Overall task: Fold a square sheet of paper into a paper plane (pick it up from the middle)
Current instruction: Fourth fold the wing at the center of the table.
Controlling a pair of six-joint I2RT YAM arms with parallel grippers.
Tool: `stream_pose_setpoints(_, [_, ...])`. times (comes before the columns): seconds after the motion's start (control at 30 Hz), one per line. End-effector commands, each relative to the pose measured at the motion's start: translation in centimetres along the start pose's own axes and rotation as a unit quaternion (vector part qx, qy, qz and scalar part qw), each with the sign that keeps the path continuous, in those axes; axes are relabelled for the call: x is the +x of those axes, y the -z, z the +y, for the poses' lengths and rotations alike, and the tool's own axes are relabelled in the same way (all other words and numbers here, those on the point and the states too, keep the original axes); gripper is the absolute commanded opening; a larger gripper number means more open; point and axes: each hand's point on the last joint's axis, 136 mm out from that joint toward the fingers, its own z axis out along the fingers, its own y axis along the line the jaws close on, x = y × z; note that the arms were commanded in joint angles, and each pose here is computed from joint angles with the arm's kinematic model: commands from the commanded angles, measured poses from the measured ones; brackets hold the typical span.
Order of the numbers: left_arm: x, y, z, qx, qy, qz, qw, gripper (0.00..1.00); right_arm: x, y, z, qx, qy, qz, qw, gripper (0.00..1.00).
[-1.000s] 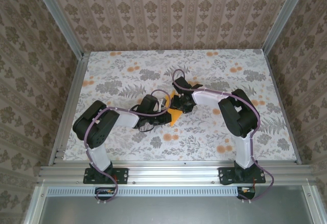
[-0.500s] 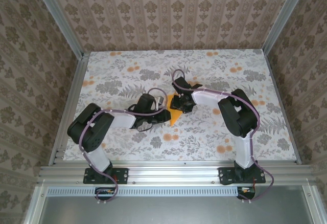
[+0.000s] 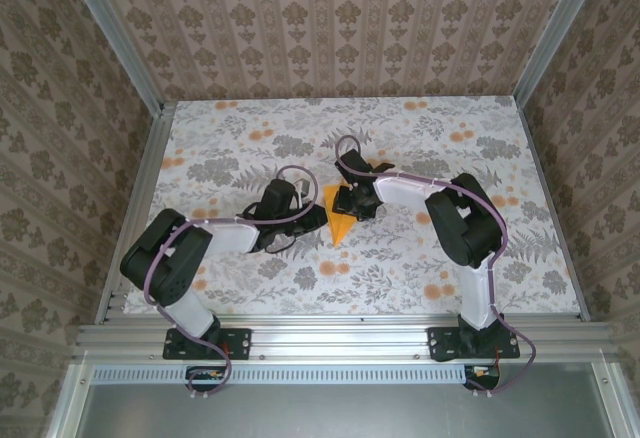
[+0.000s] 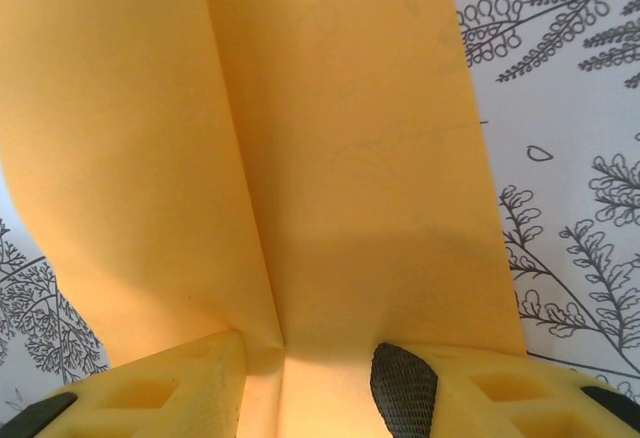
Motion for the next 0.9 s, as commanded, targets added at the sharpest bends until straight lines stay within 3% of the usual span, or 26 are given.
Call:
stream_pose_setpoints(0.0, [-0.6,-0.5,0.3,0.003,0.015,-0.011,1.0,0.11,9.1,-6.6,-15.3,0.27,-0.003,0.133,0.954,0.49])
stream_pose_setpoints(0.37, [-0.2,-2.6,-0.2,0.039,0.028,0.005,0.999,0.08,9.1,-6.6,-15.9,0.285,-0.012,0.125,0.95,0.45])
stream_pose_setpoints(0.87, [-0.8,-1.4,-0.2,0.043,0.026,-0.036,0.998,0.06,9.0,-6.6,-15.9,0.284,-0.013,0.121,0.951,0.44])
